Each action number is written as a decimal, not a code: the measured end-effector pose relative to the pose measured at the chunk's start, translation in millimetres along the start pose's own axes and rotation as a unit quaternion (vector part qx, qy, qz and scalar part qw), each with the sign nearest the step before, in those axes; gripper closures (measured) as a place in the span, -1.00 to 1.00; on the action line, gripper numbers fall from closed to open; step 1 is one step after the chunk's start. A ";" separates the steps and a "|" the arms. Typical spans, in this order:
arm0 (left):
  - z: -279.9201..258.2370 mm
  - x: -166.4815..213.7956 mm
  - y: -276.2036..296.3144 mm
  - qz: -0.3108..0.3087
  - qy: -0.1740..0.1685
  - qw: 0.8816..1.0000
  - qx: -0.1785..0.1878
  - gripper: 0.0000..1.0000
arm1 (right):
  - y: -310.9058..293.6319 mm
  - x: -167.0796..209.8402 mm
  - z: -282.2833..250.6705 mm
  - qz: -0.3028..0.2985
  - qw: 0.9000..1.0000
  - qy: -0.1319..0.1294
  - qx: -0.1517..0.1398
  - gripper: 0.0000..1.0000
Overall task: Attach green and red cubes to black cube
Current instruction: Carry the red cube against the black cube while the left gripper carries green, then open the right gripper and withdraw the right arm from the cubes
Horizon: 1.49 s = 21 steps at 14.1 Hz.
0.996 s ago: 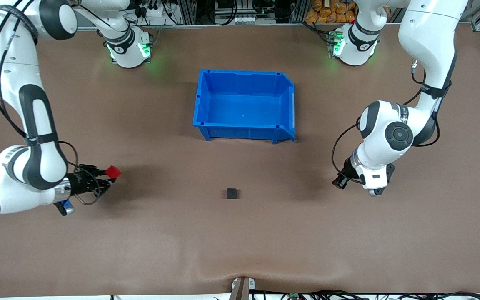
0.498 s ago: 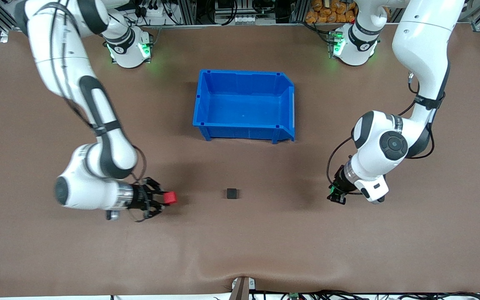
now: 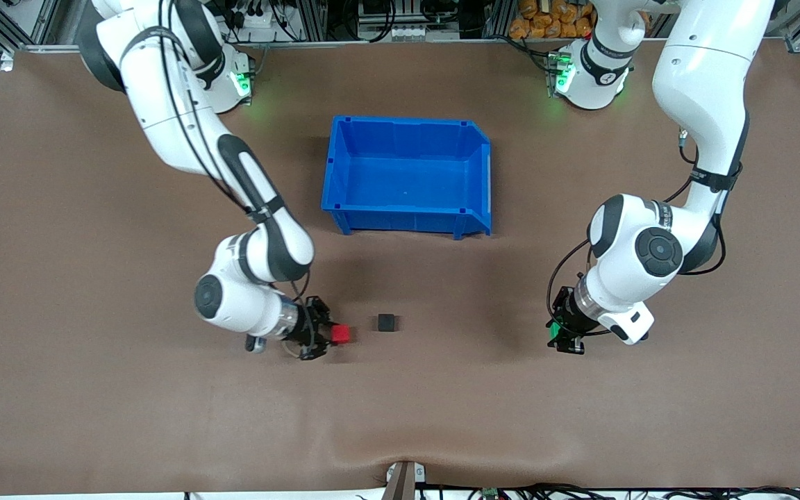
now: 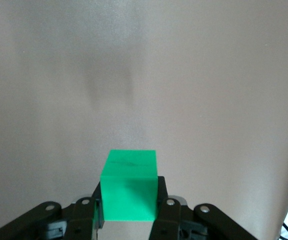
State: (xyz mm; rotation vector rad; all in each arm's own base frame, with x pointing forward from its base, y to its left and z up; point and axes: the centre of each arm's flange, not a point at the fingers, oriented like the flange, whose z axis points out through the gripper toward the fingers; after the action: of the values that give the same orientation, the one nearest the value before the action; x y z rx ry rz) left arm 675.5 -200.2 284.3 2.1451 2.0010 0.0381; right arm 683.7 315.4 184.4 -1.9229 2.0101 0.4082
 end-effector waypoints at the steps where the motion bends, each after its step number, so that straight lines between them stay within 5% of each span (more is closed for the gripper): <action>1: 1.5 -1.2 -1.3 -0.005 -0.004 1.000 0.006 0.21 | 4.6 -8.6 3.6 0.002 1.000 0.000 -0.002 0.21; 8: 36.9 -48.2 -17.0 -0.026 -0.011 0.997 0.076 0.21 | 23.1 -33.5 20.7 -0.006 1.000 0.001 -0.014 0.21; 12: 55.8 -71.8 -24.2 -0.027 -0.024 0.995 0.090 0.21 | 24.3 -34.7 30.7 0.005 1.000 0.001 0.008 0.20; 18: 64.4 -112.7 -31.1 -0.031 -0.029 0.995 0.091 0.21 | 16.4 -41.0 12.9 -0.027 0.999 0.026 0.009 -0.90; 21: 63.9 -109.6 -27.9 -0.016 -0.027 0.996 0.087 0.21 | 3.0 -27.4 -50.9 -0.058 0.994 0.079 -0.055 -1.00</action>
State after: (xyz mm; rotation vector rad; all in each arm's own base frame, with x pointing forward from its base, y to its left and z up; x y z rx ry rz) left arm 649.5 -315.5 230.5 2.1901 2.0753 -0.2058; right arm 679.8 318.8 242.0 -2.1900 1.9969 0.3535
